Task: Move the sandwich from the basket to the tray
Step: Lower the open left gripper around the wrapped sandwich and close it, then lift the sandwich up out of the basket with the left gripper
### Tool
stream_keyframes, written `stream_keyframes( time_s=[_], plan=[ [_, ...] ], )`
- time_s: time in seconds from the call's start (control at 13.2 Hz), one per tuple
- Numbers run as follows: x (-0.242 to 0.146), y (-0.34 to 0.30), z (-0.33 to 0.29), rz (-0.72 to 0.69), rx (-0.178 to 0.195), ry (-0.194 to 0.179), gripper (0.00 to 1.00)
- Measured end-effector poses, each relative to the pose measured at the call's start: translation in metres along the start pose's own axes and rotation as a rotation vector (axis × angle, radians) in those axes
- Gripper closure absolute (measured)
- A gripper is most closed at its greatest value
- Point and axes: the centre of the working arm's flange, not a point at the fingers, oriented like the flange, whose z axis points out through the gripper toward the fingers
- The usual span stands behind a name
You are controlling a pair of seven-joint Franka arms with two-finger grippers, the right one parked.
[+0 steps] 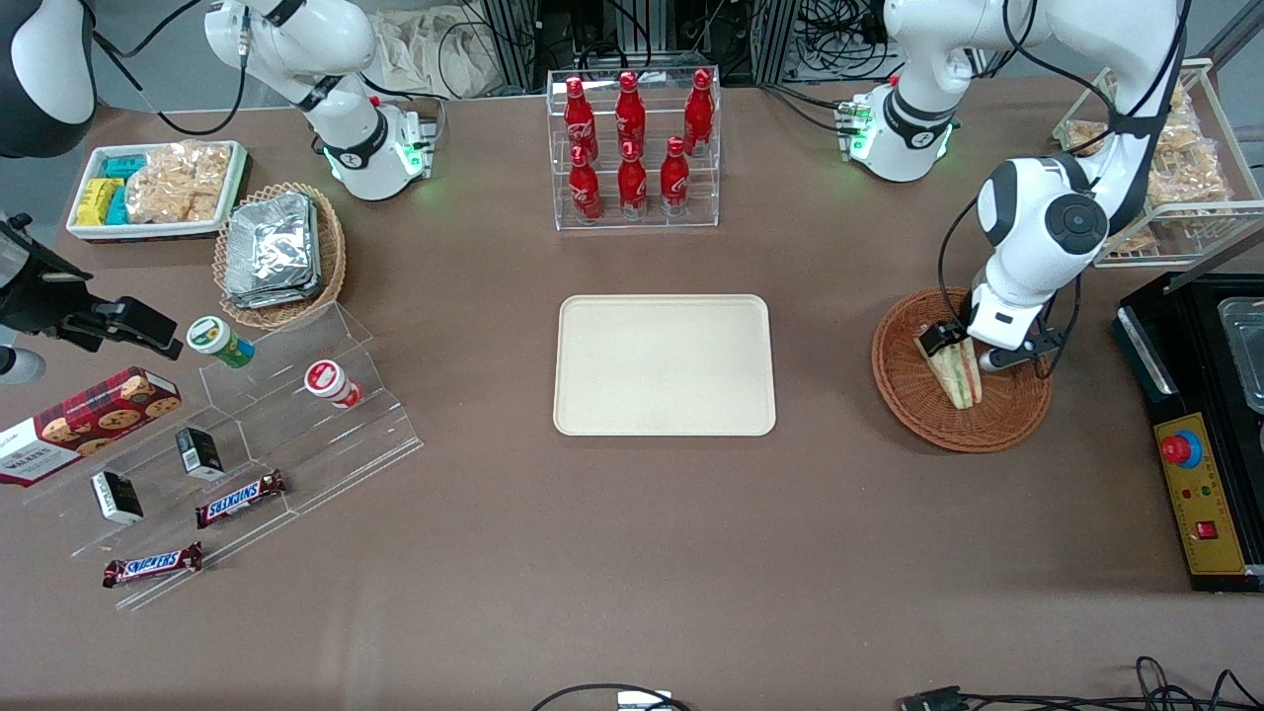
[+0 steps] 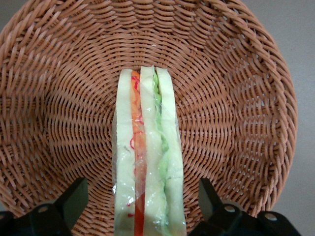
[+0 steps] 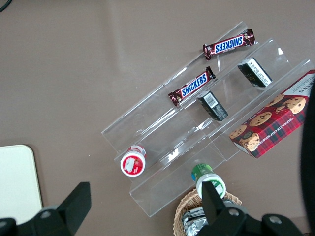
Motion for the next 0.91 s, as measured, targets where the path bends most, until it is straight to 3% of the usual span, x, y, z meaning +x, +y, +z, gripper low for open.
stream_keyframes(
  time_s=[0.23, 0.38, 0.53, 0.68, 0.91],
  plan=[
    [0.000, 0.000, 0.000, 0.000, 0.000, 0.000, 0.44],
    [0.000, 0.000, 0.000, 0.000, 0.000, 0.000, 0.63],
    [0.001, 0.000, -0.004, 0.000, 0.001, -0.004, 0.69],
    [0.004, 0.001, -0.029, -0.001, 0.011, -0.040, 0.72],
    [0.012, 0.001, -0.131, 0.012, 0.019, -0.089, 0.73]
  ],
)
